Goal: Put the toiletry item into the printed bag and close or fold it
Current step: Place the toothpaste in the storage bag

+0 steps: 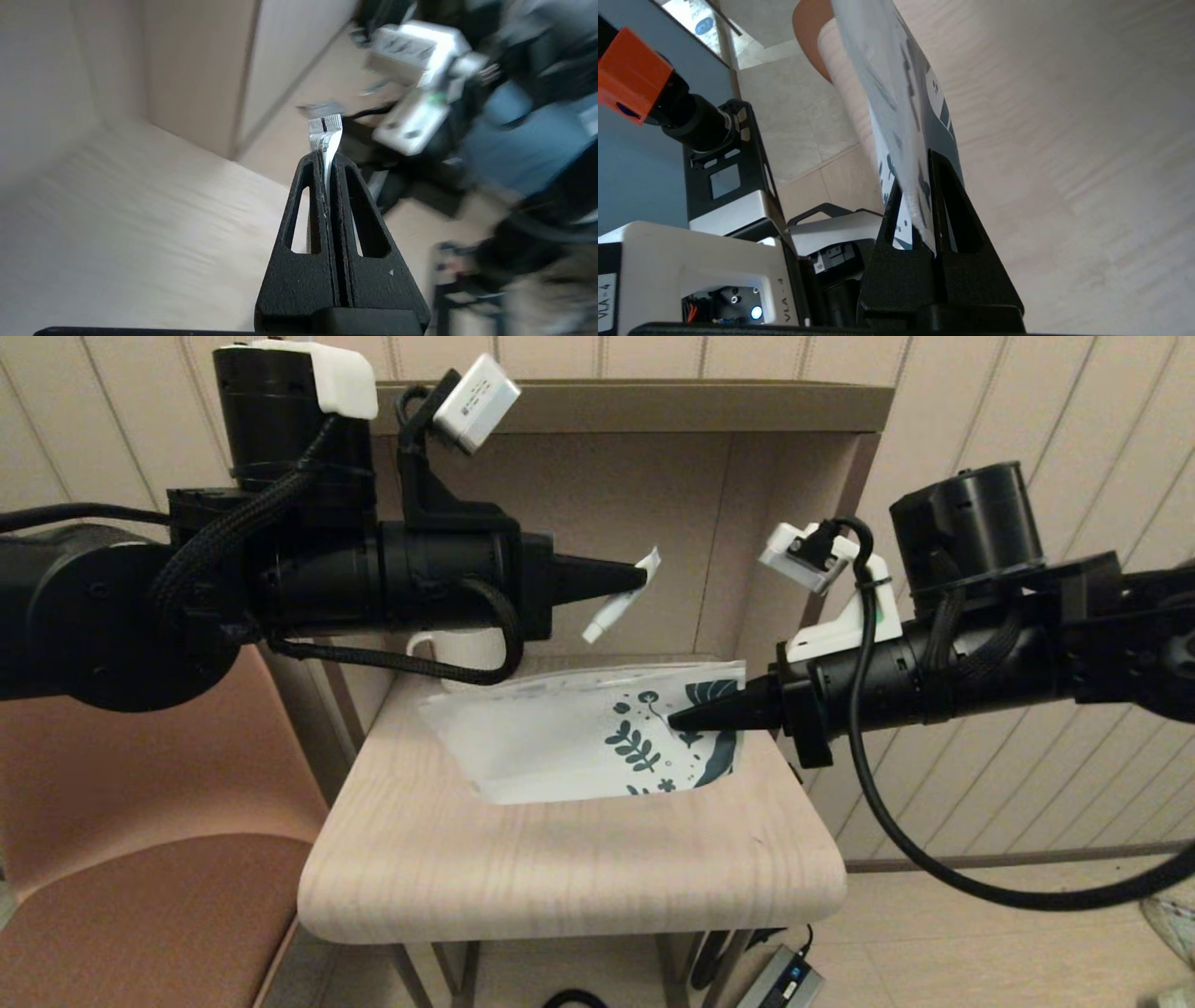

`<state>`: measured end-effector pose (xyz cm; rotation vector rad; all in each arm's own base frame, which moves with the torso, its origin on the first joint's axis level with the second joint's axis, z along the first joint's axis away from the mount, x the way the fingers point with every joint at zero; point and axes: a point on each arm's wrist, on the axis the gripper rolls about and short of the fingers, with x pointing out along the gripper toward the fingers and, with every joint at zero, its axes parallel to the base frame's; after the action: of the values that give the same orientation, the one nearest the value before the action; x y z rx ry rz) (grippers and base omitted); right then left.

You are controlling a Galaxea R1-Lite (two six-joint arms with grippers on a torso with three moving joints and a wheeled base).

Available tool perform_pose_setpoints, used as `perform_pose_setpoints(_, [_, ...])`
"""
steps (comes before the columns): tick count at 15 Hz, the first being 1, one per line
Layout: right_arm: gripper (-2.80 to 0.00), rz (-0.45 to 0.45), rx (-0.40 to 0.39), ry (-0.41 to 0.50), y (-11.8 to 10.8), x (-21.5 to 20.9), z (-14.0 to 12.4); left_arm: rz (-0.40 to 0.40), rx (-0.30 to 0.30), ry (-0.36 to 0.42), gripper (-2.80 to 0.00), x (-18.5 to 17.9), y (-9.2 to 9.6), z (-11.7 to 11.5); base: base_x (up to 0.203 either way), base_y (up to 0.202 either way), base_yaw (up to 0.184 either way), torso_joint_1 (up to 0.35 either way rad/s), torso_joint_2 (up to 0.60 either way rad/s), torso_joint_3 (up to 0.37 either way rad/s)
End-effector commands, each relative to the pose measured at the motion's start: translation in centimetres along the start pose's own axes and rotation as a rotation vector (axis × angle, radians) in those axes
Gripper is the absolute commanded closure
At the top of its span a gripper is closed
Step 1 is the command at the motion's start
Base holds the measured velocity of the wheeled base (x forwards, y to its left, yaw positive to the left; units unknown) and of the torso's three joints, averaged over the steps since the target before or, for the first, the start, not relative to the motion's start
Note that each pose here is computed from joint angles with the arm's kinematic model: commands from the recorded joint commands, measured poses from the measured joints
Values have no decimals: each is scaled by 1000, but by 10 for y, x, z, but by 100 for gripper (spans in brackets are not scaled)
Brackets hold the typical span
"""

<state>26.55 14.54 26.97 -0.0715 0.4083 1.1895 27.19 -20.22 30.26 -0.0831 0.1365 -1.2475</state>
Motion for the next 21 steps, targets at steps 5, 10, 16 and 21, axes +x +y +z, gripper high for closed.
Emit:
perform_pose_setpoints(5, [0, 48, -38, 9, 9, -8, 12, 9, 190, 42, 0, -7, 8, -10, 0, 0, 0, 0, 0, 0])
perform_pose_setpoints(10, [0, 62, -146, 115, 11, -12, -8, -39, 227, 12, 0, -12, 1, 3, 0, 0, 0, 0, 0, 0])
perform_pose_setpoints(16, [0, -85, -304, -15, 5, 4, -13, -33, 224, 19, 0, -13, 3, 0, 0, 0, 0, 0, 0, 0])
perform_pose_setpoints(21, [0, -136, -349, -82, 4, -2, -9, -37, 224, 50, 0, -6, 9, -12, 0, 0, 0, 0, 0, 0])
